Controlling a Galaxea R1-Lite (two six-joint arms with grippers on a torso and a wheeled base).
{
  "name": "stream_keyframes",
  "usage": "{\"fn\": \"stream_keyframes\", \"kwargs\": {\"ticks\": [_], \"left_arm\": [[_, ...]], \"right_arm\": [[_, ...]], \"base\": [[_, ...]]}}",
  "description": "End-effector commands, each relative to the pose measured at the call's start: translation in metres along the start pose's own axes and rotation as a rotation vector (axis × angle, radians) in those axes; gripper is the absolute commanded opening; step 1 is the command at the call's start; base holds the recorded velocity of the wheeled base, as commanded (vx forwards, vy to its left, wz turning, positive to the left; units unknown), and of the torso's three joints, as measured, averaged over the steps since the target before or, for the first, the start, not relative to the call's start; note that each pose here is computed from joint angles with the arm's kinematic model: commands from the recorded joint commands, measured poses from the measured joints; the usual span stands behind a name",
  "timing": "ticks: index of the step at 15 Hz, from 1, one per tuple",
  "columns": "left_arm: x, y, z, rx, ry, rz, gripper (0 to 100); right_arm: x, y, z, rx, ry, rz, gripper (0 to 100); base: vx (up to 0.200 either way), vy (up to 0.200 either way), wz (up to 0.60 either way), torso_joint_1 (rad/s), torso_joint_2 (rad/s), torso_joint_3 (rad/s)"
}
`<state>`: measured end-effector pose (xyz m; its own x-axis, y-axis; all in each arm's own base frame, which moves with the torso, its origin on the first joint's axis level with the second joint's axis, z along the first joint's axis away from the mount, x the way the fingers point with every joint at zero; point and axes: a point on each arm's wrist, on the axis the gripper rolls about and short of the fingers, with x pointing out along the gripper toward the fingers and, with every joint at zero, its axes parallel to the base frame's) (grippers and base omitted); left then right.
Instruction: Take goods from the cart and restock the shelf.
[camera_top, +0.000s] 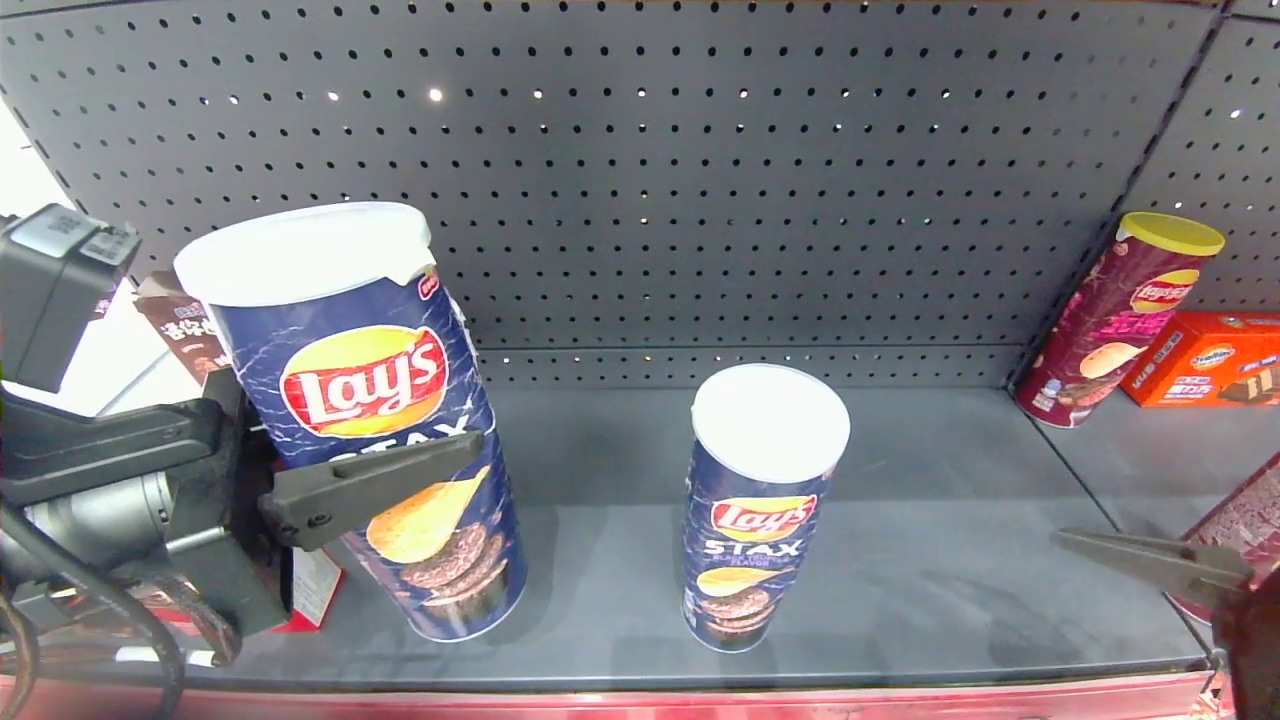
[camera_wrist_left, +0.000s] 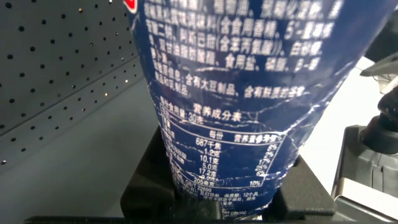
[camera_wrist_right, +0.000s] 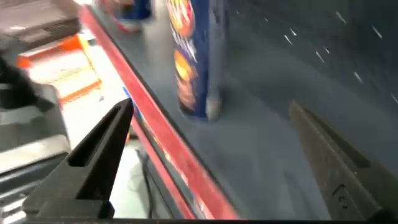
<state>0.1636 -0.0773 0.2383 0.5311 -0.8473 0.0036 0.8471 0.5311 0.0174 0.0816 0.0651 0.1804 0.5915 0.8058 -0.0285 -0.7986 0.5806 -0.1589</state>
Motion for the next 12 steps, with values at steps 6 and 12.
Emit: {"fn": "stream_keyframes", "kwargs": {"ticks": [6, 12], "left_arm": [[-0.007, -0.005, 0.002, 0.012, -0.015, 0.002, 0], [-0.011, -0.009, -0.003, 0.005, -0.007, -0.001, 0]], "right_arm": [[-0.067, 0.026, -0.054, 0.107, 0.045, -0.275, 100], [-0.115, 0.047, -0.094, 0.133, 0.064, -0.403, 100]], "base": [[0.0, 0.0, 0.0, 0.0, 0.0, 0.0], [0.0, 0.0, 0.0, 0.0, 0.0, 0.0]]}}
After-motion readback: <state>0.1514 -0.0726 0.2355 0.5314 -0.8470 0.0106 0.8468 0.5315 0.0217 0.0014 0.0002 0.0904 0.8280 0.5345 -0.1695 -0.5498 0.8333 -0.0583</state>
